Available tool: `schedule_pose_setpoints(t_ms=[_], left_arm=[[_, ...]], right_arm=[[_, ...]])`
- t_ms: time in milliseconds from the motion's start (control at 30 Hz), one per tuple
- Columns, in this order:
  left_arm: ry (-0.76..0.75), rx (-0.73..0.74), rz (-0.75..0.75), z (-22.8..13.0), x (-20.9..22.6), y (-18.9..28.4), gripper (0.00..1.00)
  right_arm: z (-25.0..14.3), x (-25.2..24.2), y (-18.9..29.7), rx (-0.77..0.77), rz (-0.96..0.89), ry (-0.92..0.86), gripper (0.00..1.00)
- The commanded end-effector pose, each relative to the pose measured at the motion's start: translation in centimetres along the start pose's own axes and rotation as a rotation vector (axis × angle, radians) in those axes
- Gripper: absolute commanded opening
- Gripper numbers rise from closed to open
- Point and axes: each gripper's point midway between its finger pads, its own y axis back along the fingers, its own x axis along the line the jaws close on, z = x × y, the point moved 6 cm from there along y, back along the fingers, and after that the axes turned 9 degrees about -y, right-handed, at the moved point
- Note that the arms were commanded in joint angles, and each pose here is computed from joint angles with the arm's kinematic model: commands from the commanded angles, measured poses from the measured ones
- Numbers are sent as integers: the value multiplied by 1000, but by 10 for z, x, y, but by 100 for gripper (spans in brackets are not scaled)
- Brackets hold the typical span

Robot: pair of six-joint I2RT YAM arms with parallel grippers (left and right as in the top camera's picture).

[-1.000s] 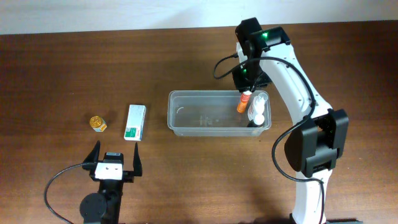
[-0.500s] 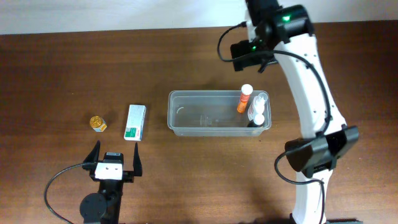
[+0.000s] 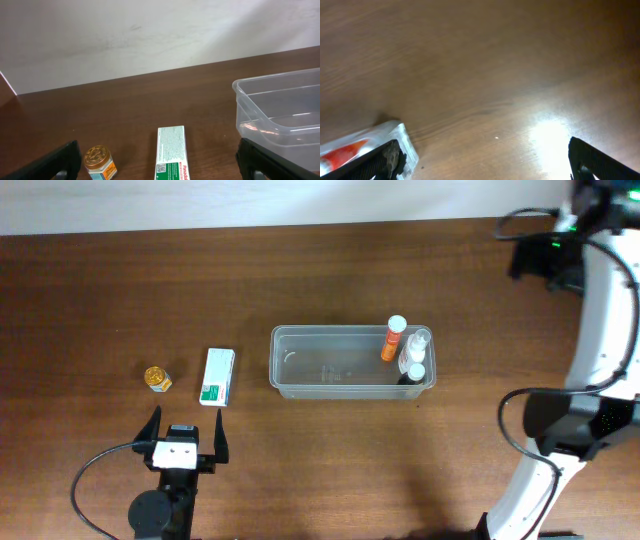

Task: Pack container
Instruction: 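Open the right gripper and retract it to the right side, then move the left gripper over the white-green medicine box and descend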

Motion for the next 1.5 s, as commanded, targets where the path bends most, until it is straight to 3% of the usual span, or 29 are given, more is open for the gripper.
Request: schedule_pose_setpoints(t_ms=[0, 300, 1233, 1467], left_arm=[[-16, 1, -5, -2, -1, 0, 99], [-15, 1, -5, -2, -1, 0, 100], [-17, -21, -7, 2, 0, 0, 99], [-51, -314, -146, 56, -10, 11, 99]], right_arm=[[-2, -24, -8, 62, 28, -77, 98], [-9, -62, -38, 174, -22, -162, 98], [-9, -56, -38, 180, 19, -164, 98], [-9, -56, -38, 180, 19, -164, 98]])
